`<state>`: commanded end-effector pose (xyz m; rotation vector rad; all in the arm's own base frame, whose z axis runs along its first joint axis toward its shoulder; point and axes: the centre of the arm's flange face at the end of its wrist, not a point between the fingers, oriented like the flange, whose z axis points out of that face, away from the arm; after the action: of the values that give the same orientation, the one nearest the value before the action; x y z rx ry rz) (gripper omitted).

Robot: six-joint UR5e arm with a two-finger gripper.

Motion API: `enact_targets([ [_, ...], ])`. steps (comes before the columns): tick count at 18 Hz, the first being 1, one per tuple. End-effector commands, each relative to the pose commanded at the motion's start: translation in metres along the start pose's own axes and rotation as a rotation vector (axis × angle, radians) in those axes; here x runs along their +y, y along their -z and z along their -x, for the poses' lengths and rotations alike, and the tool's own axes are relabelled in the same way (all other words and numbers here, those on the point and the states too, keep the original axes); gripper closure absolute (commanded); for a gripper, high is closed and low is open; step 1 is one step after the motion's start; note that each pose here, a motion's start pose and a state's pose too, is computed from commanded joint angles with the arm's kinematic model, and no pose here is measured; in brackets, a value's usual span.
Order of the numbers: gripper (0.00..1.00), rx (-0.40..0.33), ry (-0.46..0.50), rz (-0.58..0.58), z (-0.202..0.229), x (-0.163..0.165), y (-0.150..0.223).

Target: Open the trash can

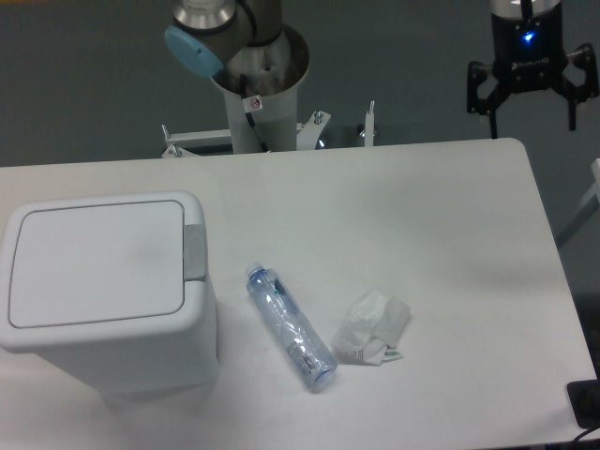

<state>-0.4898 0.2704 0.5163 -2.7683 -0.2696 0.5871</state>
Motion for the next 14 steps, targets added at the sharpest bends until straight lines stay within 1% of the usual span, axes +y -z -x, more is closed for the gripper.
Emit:
enact_targets([
  [4, 0.00, -0.004, 0.003, -0.004, 0.002, 0.001, 0.003],
  [7, 0.00, 0.002, 0.011, -0.024, 0.001, -0.005, 0.004],
  [8, 0.00, 0.004, 0.057, -0.022, 0.003, -0.006, 0.001],
  [10, 0.00, 0.010, 0.200, -0.028, 0.002, -0.014, -0.001],
  [11, 0.00, 0.020, 0.233, -0.039, -0.004, -0.030, -0.003],
  [13, 0.00, 0.039, 0.251, -0.051, -0.023, -0.064, -0.005],
  [14, 0.00, 0.046, 0.287, -0.053, -0.029, -0.073, -0.006],
])
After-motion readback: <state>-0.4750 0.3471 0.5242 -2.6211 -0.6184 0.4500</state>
